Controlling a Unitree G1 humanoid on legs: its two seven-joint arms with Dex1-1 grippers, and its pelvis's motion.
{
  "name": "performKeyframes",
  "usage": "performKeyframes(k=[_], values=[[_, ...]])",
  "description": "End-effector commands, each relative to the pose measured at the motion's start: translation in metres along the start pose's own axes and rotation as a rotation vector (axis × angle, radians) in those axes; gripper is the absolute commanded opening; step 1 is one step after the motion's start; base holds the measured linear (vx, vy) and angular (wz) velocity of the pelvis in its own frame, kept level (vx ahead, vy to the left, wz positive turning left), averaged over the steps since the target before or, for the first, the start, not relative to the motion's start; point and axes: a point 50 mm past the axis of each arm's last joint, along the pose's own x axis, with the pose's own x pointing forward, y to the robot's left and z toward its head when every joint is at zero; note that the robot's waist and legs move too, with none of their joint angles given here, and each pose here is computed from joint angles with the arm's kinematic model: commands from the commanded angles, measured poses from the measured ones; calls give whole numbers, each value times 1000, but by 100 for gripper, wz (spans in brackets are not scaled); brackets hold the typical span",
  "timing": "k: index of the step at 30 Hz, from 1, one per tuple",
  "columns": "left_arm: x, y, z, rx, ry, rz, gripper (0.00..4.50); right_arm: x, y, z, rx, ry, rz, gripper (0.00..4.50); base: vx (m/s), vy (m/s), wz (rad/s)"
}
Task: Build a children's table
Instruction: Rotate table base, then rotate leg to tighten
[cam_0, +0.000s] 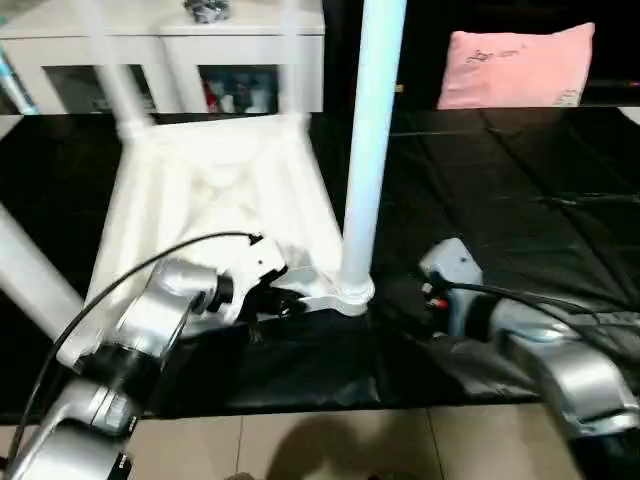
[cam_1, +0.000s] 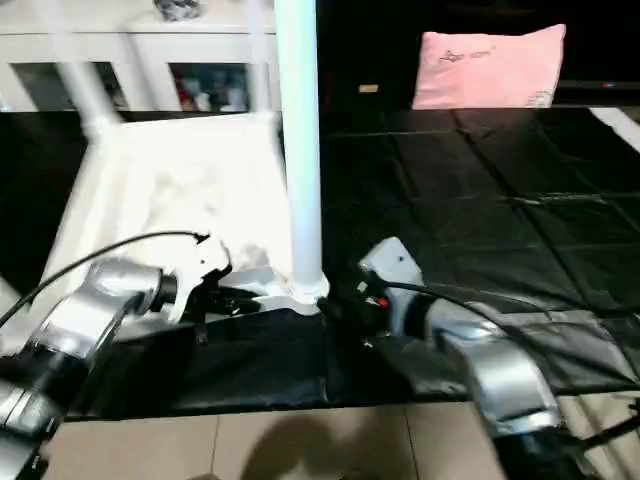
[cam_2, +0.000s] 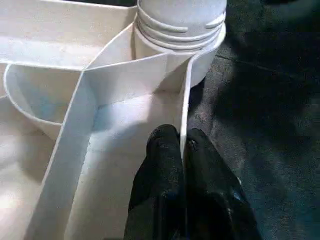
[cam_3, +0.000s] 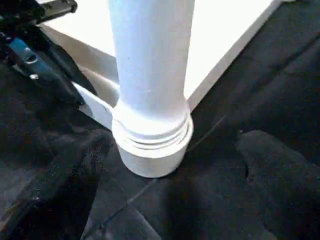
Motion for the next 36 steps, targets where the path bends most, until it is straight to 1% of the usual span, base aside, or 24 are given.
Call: performKeyframes(k=[1, 3, 4, 6, 9, 12, 16, 20, 24, 25, 26, 28, 29, 34, 35, 36], values=[[-9, 3, 1, -15, -6, 59, 1, 4, 0, 4, -31, -9, -9, 450, 0, 0, 0], [-8, 1, 1, 9, 3, 54, 1, 7, -1, 5, -33, -14, -15, 450, 0, 0, 0], [-7, 1, 1, 38, 9, 42, 1, 7, -2, 5, -37, -16, -19, 450, 0, 0, 0], [-6, -1, 2, 64, 13, 23, 1, 5, -5, 4, -40, -16, -26, 450, 0, 0, 0], [-4, -2, 7, 37, -18, 11, 1, 3, -8, 3, -45, -16, -34, 450, 0, 0, 0], [-4, -2, 11, 41, -20, 12, 1, 3, -10, 4, -57, -19, -35, 450, 0, 0, 0], [-4, 0, 9, 57, -12, 17, 1, 4, -11, 5, -71, -24, -23, 450, 0, 0, 0], [-5, -1, 4, 44, 1, -3, 1, 5, -11, 7, -92, -29, 3, 450, 0, 0, 0], [-6, 0, 5, 24, -12, -6, 1, 5, -13, 9, -96, -37, 14, 450, 0, 0, 0], [-7, 0, 5, 29, -8, -4, 44, 6, -13, 9, -96, -38, 19, 450, 0, 0, 0], [-7, 1, 4, 32, -2, 3, 55, 6, -14, 9, -102, -35, 25, 450, 0, 0, 0], [-8, 1, 4, 27, 7, 6, 55, 6, -13, 9, -105, -33, 37, 450, 0, 0, 0], [-8, 2, 4, 26, 10, 7, 88, 7, -13, 9, -107, -33, 40, 450, 0, 0, 0], [-10, 3, 4, 19, 6, -5, 88, 8, -14, 10, -115, -38, 61, 450, 0, 0, 0], [-10, 3, 4, 18, 9, -12, 68, 9, -15, 10, -115, -39, 62, 450, 0, 0, 0], [-10, 3, 4, 20, 20, -21, 58, 9, -15, 10, -116, -40, 64, 450, 0, 0, 0]])
